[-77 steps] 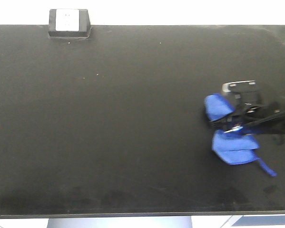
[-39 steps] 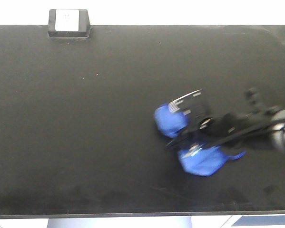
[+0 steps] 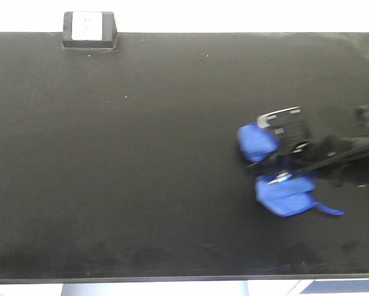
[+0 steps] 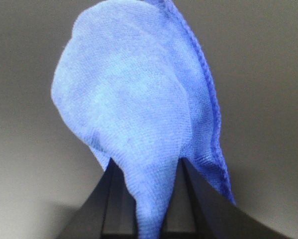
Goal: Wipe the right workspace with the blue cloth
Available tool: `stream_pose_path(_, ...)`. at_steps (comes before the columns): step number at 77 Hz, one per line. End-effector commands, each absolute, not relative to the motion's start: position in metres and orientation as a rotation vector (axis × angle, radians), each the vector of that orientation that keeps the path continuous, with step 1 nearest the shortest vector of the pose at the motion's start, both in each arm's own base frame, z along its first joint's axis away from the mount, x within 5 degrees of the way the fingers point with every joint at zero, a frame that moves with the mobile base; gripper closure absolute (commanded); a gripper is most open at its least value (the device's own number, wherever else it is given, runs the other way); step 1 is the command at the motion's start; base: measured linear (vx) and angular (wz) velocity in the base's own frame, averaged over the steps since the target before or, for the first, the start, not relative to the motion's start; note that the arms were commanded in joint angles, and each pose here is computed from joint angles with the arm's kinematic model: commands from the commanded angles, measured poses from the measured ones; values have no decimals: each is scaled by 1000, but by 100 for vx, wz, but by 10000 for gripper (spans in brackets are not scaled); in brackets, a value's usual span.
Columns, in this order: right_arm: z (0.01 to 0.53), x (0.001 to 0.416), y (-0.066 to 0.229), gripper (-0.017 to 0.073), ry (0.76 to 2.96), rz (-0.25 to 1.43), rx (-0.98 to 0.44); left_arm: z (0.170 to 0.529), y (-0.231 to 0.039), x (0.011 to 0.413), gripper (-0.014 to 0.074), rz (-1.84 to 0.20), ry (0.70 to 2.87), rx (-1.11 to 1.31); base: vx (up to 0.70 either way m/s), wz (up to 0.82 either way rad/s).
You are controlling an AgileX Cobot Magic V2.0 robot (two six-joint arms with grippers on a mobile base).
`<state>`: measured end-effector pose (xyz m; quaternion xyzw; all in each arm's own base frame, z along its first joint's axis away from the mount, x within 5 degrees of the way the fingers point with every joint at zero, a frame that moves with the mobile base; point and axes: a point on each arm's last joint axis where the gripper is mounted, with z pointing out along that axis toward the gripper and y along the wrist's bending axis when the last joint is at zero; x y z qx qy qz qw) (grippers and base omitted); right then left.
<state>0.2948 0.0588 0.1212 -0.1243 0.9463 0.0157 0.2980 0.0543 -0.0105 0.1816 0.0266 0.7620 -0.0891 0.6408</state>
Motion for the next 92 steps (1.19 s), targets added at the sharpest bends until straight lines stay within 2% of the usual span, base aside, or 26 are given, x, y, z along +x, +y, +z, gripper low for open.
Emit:
stream_pose_path(1, 125, 296, 45, 545, 2518, 23, -290, 197, -10, 54, 600, -212, 1632, 53, 0, 0)
stream_pose_path(13, 124, 296, 46, 459, 2515, 18, -321, 197, -10, 54, 600, -212, 1632, 53, 0, 0)
stream_pose_path(21, 125, 296, 46, 349, 2513, 17, -320, 197, -10, 54, 600, -212, 1632, 53, 0, 0)
stream_pose_path(41, 144, 294, 47, 9, 2456, 25, -314, 197, -10, 54, 600, -212, 1632, 53, 0, 0)
stream_pose_path(50, 173, 291, 46, -61, 2360, 28, -302, 197, -10, 54, 600, -212, 1632, 53, 0, 0)
stream_pose_path(63, 227, 273, 45, -46, 2202, 53, -292, 197, -10, 54, 600, -212, 1632, 53, 0, 0)
stream_pose_path(76, 289, 230, 43, 30, 2037, 104, -307, 197, -10, 54, 600, -212, 1632, 53, 0, 0)
stream_pose_path(84, 318, 195, 41, 148, 1958, 139, -337, 197, -10, 54, 600, -212, 1632, 53, 0, 0)
stream_pose_path(90, 334, 166, 39, 277, 1912, 159, -361, 197, -10, 54, 600, -212, 1632, 53, 0, 0)
stream_pose_path(92, 337, 157, 39, 344, 1911, 168, -375, 197, -10, 54, 600, -212, 1632, 53, 0, 0)
